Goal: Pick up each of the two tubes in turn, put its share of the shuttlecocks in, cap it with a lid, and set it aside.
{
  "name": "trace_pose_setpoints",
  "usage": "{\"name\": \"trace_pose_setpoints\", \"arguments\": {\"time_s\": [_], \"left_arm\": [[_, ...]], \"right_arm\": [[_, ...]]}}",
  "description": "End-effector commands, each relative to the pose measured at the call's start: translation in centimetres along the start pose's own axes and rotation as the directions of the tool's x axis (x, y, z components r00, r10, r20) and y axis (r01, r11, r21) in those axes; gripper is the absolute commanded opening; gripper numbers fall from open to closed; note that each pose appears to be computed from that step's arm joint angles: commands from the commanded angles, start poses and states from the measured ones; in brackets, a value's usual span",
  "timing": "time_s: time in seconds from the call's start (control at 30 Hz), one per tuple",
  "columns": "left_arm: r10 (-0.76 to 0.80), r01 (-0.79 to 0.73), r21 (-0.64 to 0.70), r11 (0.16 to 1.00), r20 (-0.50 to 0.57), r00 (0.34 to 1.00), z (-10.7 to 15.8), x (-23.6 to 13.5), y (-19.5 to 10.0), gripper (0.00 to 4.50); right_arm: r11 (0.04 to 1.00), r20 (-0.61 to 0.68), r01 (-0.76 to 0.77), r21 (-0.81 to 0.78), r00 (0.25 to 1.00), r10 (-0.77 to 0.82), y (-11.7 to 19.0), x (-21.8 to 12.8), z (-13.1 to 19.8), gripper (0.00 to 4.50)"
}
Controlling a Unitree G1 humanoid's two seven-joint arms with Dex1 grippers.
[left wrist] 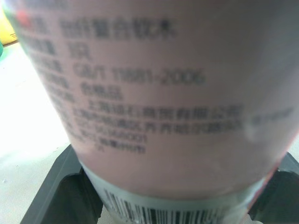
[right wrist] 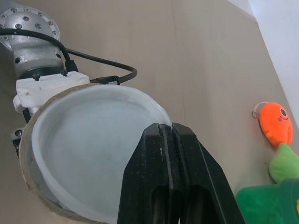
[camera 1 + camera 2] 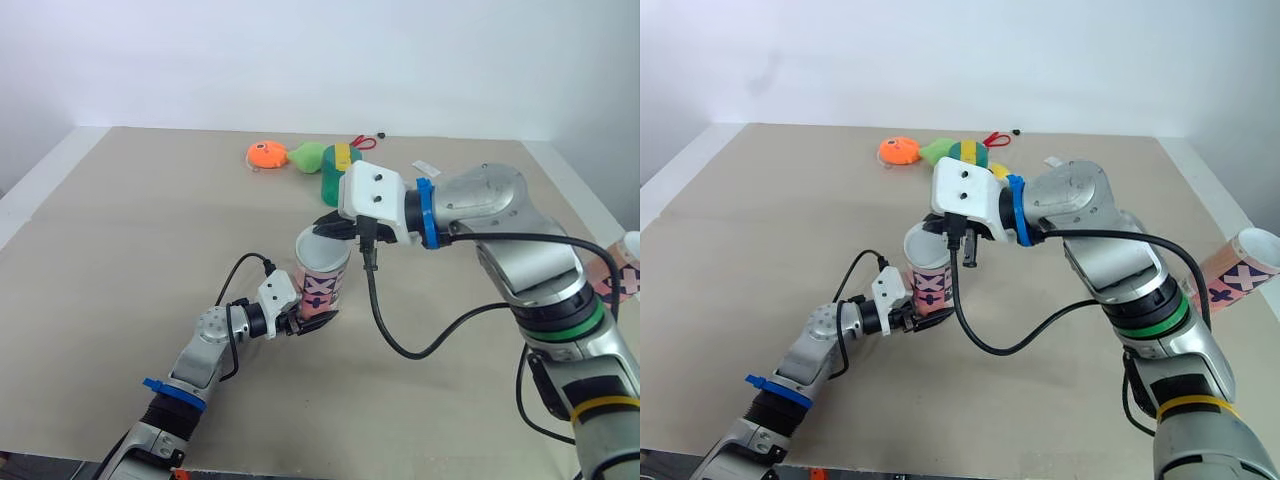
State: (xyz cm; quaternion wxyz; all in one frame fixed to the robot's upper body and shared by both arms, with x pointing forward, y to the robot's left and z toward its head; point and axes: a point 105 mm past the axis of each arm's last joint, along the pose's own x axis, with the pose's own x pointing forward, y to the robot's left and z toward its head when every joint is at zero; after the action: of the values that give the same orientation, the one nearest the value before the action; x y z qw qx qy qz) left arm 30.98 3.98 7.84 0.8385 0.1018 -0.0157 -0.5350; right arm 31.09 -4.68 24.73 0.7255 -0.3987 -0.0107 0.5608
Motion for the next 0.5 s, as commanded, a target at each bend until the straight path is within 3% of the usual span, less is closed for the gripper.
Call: {"name": "trace_pose_setpoints", "arguments": {"time_s": [0.03,0.5], "left_arm": [[-0.045,0.035,-0.092,0.995,-0.112,0.993,-3.3,-0.1,-1.6,3.23],[-0.052,0.042,-0.093,0.995,-0.115,0.992,-3.3,-0.2,-1.6,3.23]], "right_arm": [[0.999,-0.031,-0.025,0.027,0.999,0.026,0.4,0.4,-1.4,0.04],[1.000,0.016,-0.025,-0.005,1.000,0.025,-0.4,-1.2,0.8,0.04]]}}
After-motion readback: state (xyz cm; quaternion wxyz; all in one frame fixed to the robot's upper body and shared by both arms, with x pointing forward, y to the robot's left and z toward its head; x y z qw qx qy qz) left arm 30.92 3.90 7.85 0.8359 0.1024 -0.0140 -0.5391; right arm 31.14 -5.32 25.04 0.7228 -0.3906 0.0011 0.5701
